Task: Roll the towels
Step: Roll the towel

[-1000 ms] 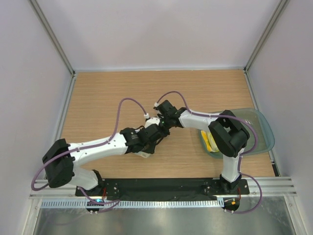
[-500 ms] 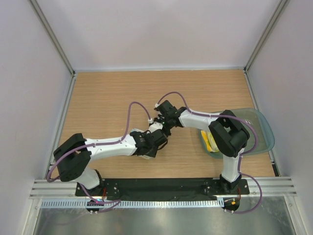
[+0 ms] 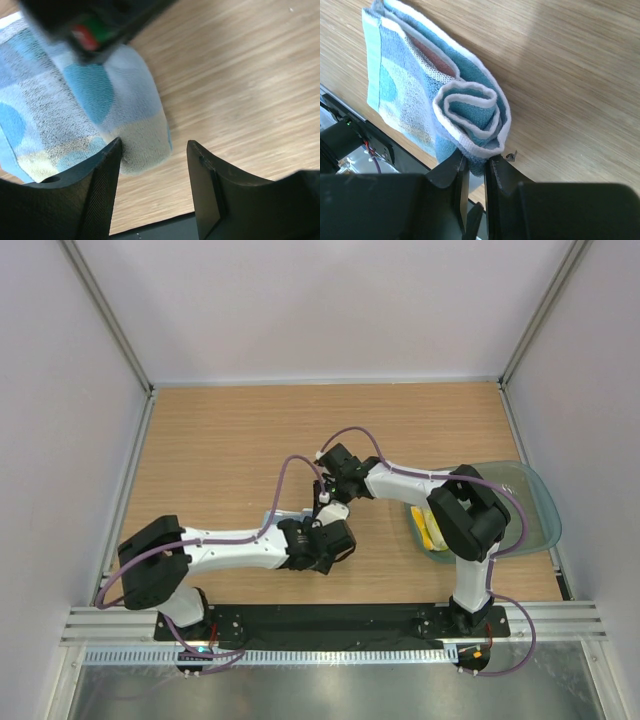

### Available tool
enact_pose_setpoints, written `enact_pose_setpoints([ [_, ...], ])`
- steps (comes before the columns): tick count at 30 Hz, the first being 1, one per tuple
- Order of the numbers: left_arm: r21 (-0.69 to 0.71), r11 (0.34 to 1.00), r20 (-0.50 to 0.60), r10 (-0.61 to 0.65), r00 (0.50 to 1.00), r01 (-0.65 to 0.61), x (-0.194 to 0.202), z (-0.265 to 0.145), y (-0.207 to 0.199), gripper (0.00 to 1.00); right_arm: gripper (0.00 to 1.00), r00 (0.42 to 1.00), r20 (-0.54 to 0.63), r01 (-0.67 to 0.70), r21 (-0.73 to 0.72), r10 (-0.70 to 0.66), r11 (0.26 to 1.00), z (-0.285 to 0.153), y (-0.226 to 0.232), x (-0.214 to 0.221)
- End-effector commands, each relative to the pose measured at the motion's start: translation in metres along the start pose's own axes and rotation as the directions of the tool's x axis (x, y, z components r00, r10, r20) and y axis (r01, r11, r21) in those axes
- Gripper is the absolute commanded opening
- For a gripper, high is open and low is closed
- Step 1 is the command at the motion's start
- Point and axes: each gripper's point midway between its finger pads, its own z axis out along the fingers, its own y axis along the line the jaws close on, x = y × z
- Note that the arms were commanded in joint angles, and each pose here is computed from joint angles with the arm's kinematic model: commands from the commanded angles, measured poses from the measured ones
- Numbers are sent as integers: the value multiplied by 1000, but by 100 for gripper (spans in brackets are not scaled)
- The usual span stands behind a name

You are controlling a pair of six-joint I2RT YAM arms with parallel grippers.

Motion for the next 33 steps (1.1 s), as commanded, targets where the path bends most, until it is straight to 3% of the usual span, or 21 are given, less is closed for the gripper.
enact_pose_setpoints([
  [1,-20,999,-2,30,1000,-30,1,0,-8,56,13,996,74,52,-51,-48,997,-23,27,-18],
  [13,-94,995,-65,36,997,-42,33,26,3,51,13,998,51,41,-67,-38,997,-30,32,-13],
  [20,-97,993,-65,56,996,-63,40,32,6,29,13,999,31,24,1,-24,1000,-36,13,2],
  [27,-55,995,-51,86,995,-89,38,32,2,16,13,999,8,-43,57,43,997,-45,-13,36],
  [33,64,994,-40,95,995,-92,37,22,-10,13,34,997,39,-63,116,59,991,-55,-30,37],
])
